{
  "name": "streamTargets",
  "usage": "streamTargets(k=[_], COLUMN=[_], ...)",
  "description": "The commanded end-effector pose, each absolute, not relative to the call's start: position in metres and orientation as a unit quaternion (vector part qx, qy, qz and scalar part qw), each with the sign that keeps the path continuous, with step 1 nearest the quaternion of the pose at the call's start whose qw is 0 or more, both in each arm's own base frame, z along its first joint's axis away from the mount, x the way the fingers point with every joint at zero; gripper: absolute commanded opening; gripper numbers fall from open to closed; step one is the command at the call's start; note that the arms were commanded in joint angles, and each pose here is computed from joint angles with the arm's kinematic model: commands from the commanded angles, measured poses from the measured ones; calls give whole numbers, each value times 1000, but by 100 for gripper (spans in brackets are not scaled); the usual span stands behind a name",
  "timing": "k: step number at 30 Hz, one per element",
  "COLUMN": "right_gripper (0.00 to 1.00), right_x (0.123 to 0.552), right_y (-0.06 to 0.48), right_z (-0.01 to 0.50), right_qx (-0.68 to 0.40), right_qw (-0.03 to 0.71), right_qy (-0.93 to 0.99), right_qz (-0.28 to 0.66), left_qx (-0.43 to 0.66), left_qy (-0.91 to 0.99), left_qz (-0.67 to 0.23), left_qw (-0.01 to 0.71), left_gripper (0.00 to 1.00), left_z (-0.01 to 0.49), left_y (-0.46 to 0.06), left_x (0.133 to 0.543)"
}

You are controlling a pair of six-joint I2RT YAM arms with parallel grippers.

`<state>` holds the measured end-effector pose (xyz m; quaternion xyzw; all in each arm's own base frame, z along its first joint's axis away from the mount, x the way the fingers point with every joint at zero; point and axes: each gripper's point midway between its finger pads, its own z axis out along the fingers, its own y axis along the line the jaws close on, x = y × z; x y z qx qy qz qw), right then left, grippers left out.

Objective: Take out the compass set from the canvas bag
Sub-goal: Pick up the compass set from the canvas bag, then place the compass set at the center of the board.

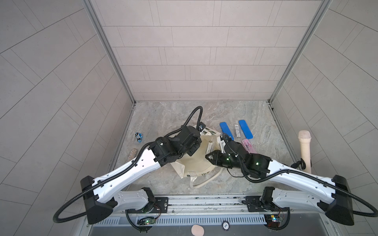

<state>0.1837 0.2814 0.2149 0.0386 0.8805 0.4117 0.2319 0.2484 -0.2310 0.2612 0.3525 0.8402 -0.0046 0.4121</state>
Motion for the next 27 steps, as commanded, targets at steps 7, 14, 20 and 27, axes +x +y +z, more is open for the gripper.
streamTargets(k=[7,14,20,27], right_gripper=[14,13,13,13], right_x=[157,161,161,171], right_y=[225,170,154,151], right_z=[237,191,132,95], right_qx=[-30,52,91,71], right_qw=[285,259,155,70], right_qy=[880,903,918,934], right_qz=[378,339,352,342], left_qx=[306,303,296,289], left_qy=[871,860,851,843], left_qz=[63,74,74,35], left_qw=[379,403,427,452], left_gripper=[0,0,0,0], left_z=[232,250,274,293], left_y=[-201,-187,-174,-177], left_x=[275,279,272,265])
